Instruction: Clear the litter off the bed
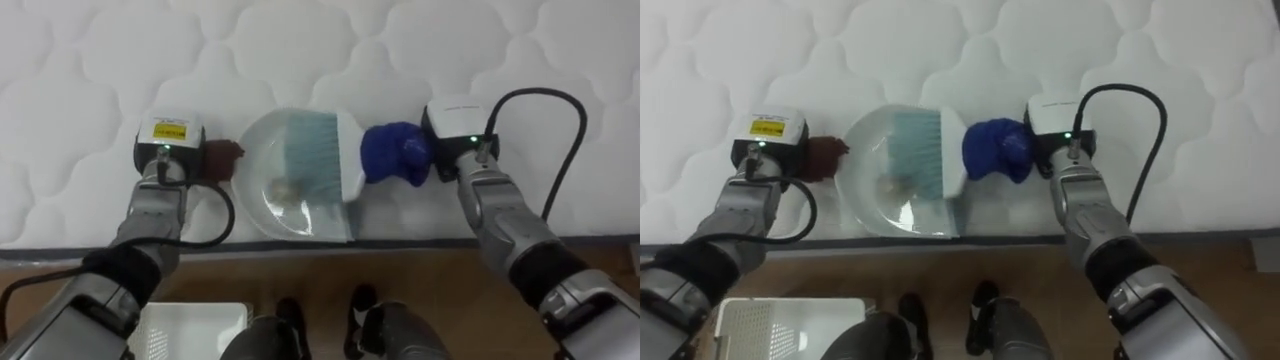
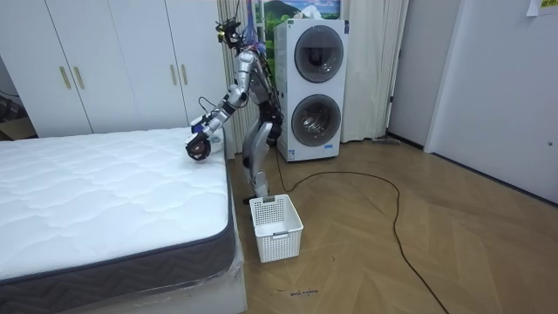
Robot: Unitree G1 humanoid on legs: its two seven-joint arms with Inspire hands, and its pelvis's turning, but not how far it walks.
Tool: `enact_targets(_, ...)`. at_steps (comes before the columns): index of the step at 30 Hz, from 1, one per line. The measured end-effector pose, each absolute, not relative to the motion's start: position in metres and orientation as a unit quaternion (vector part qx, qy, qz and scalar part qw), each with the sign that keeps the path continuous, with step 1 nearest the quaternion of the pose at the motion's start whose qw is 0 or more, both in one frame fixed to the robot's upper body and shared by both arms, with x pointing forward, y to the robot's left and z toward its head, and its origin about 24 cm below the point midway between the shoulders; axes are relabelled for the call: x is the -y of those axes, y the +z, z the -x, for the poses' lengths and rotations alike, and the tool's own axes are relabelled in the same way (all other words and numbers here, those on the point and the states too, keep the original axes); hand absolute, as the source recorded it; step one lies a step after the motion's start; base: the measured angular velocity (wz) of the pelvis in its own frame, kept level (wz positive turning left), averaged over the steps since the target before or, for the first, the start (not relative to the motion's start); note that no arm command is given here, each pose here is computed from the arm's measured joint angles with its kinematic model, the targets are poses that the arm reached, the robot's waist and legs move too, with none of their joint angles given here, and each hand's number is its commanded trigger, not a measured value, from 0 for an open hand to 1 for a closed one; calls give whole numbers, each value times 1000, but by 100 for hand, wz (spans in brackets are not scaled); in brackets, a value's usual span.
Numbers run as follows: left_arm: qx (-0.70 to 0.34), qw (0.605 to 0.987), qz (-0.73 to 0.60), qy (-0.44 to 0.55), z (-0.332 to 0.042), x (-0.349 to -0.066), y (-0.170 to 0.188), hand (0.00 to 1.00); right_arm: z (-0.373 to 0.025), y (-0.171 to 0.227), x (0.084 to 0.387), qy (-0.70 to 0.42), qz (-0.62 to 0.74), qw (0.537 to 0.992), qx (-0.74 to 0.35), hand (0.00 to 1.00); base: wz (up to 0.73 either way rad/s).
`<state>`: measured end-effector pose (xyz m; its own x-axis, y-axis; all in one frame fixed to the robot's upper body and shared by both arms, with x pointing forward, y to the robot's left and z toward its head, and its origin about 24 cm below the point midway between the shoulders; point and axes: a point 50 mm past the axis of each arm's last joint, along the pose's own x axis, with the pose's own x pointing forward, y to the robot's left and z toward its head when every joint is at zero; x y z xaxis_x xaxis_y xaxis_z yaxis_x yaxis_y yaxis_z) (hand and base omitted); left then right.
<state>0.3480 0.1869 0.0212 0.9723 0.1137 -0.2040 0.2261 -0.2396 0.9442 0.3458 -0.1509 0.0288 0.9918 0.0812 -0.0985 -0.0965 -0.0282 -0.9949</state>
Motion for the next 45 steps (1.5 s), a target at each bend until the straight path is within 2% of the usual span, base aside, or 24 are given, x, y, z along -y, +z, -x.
enact_targets(2,-101,609,-785,-54,-349,-181,23,100,-345,30,138,80,703,707,12,100,3)
enact_targets(9,-100,606,-786,-77,-348,-172,22,100,-344,27,127,107,694,712,7,100,0)
enact_targets(23,-105,601,-785,-102,-340,-172,10,100,-341,26,141,102,699,708,-5,100,-3)
enact_targets(28,-98,599,-788,-101,-338,-182,10,100,-337,21,146,105,703,703,-13,100,-6)
enact_targets(35,-110,618,-775,-78,-331,-199,6,100,-337,22,168,71,684,725,-37,100,-2)
enact_targets(39,-105,637,-763,-30,-328,-214,11,100,-334,31,187,25,673,739,-33,100,-2)
enact_targets(45,-133,663,-737,3,-299,-239,-3,100,-312,31,220,-53,628,775,-43,100,-6)
